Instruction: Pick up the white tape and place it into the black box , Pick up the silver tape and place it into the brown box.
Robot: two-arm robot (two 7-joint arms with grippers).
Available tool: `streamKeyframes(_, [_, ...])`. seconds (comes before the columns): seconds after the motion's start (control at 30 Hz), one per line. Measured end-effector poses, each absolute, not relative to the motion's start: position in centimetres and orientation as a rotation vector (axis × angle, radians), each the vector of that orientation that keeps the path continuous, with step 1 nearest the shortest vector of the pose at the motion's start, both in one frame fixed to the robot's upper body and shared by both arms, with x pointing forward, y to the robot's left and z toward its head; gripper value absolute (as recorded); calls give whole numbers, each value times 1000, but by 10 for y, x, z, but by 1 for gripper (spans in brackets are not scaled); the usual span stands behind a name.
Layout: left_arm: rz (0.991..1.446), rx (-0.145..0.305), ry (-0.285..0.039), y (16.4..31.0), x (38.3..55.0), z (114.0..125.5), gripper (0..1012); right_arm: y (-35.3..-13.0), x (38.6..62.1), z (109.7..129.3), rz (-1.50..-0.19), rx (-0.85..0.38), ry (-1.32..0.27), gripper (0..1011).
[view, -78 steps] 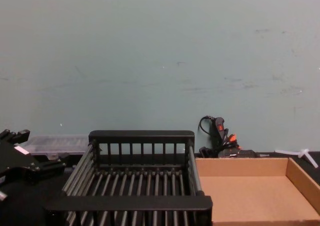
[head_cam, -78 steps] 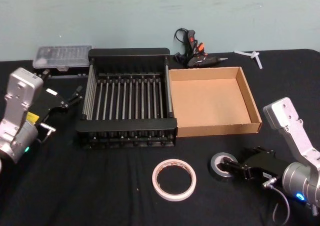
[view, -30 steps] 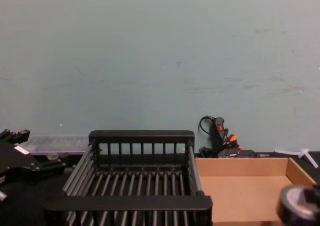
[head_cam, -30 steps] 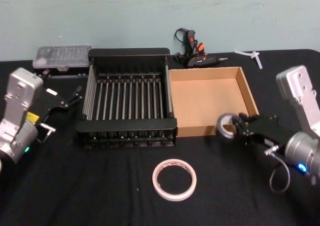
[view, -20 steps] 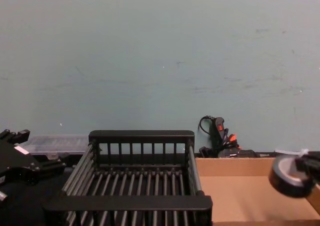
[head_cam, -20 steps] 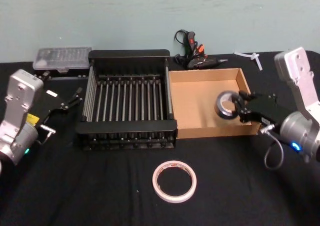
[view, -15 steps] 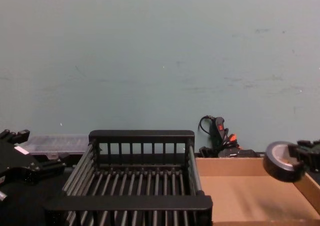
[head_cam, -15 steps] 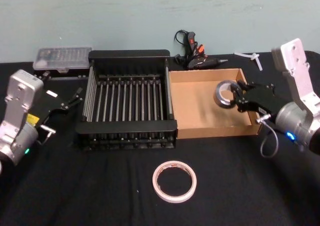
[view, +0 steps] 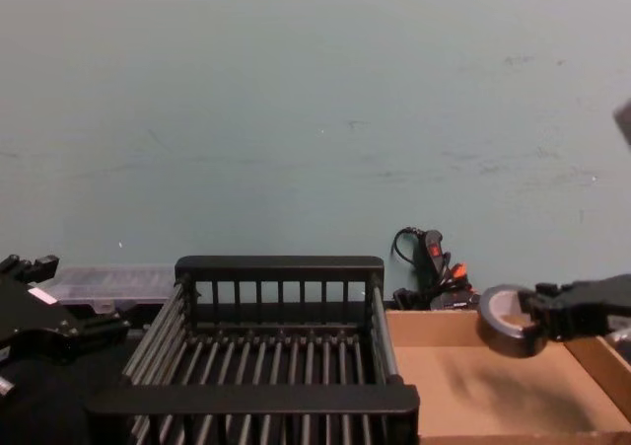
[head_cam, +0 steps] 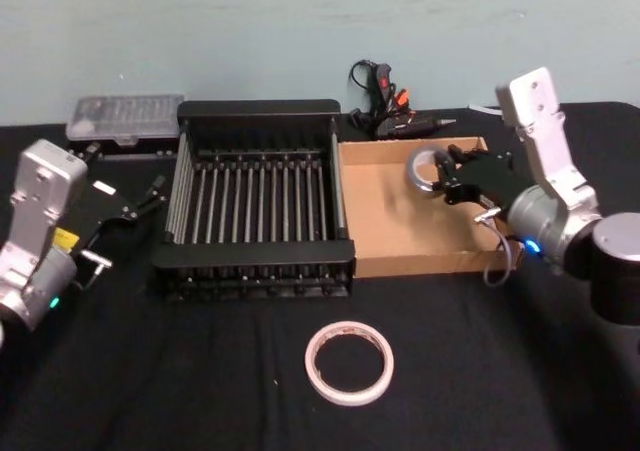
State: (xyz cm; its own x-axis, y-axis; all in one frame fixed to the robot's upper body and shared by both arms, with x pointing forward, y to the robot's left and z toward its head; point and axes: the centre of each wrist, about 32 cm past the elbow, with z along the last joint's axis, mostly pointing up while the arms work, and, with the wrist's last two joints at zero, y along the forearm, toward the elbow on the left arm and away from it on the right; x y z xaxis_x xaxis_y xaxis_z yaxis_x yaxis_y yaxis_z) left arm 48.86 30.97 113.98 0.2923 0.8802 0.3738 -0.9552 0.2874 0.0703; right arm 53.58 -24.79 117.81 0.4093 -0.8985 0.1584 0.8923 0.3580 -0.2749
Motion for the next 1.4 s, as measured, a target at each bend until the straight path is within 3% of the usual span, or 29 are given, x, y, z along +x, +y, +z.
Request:
streamKeyframes(0.33, [1248,304,-285,310,489,1140,1001,-241,547,1160,-1174,-383,41,158])
streamKeyframes(0.77, [1248,305,-285,310,489,1140,1002,-241,547,1161,-1174,-380,38,164])
streamKeyframes(1.4, [1248,305,-285,310,489,1140,1001,-241,547,1162,-1173,-377,39,759])
